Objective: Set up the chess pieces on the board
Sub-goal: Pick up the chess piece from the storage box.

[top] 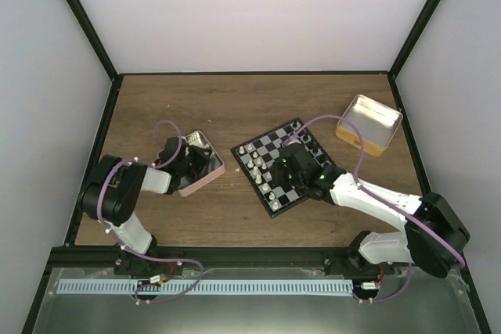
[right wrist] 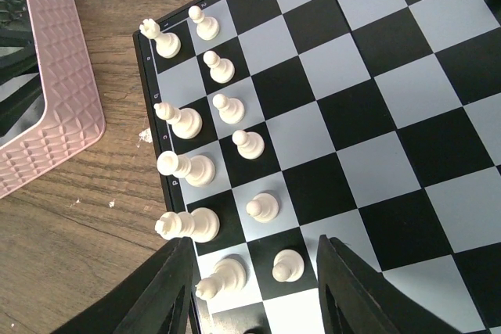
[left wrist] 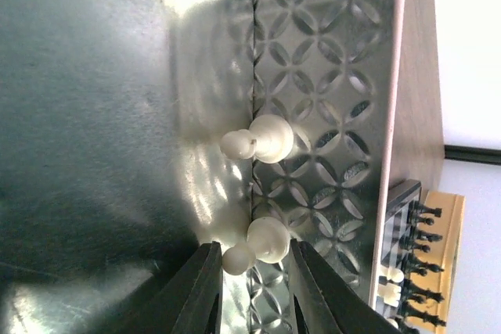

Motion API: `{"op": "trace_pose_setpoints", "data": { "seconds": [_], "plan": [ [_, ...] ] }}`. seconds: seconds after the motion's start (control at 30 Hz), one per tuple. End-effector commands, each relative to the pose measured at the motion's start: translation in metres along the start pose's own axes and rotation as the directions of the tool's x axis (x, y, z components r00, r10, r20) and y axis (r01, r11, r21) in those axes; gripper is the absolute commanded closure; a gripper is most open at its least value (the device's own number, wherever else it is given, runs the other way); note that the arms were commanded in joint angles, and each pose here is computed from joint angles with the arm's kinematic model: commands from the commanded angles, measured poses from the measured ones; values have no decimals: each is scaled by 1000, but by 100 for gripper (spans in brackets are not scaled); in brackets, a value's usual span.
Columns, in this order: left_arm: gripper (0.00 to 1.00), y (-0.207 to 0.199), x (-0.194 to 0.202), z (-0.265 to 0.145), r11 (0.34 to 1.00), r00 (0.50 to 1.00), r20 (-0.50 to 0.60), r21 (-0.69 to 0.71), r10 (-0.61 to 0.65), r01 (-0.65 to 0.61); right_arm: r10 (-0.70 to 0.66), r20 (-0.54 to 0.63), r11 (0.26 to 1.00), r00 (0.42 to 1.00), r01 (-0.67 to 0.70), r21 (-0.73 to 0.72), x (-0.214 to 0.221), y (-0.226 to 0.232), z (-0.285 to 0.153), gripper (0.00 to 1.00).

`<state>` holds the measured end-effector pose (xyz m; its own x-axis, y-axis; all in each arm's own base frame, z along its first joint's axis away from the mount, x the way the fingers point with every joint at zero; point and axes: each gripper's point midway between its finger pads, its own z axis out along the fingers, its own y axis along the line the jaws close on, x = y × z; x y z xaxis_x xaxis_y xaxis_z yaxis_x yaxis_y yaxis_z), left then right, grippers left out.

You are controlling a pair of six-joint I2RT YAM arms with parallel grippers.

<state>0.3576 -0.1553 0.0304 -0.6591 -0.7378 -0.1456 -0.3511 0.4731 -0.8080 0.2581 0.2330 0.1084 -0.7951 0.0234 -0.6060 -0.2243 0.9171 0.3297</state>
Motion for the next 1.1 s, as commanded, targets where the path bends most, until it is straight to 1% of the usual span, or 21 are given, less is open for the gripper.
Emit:
{"op": "trace_pose_setpoints", "data": {
  "seconds": [0.0, 0.23, 0.37, 0.57, 0.63, 0.73, 0.93, 1.07],
  "plan": [
    [75, 16, 8, 2, 998, 998, -16, -9, -59, 59, 14, 38, 1000, 999, -13, -19, -15, 10, -9, 55],
    [75, 15, 2, 1, 998, 998, 29, 25, -54, 53, 15, 33, 1000, 999, -14, -17, -14, 10, -9, 56],
    [74, 7, 0, 2, 996, 998, 35, 73, -54, 52, 16, 33, 1000, 999, -15, -15, -14, 9, -9, 56],
    [74, 4, 0, 6, 993, 998, 28, 102, -65, 62, 18, 32, 1000, 999, -17, -11, -14, 9, -9, 56],
    [75, 4, 0, 6, 992, 997, 31, 105, -66, 62, 17, 31, 1000, 999, -17, -8, -14, 8, -9, 56],
    [82, 2, -2, 5, 993, 998, 43, 110, -55, 50, 18, 30, 1000, 999, -18, -5, -14, 8, -9, 56],
    [91, -1, -7, 3, 995, 997, 69, 102, -20, 13, 20, 28, 1000, 999, -19, -4, -13, 7, -8, 56],
    [94, 0, -12, -1, 997, 995, 95, 69, 19, -26, 19, 24, 1000, 1000, -19, -2, -12, 7, -7, 56]
  ]
}}
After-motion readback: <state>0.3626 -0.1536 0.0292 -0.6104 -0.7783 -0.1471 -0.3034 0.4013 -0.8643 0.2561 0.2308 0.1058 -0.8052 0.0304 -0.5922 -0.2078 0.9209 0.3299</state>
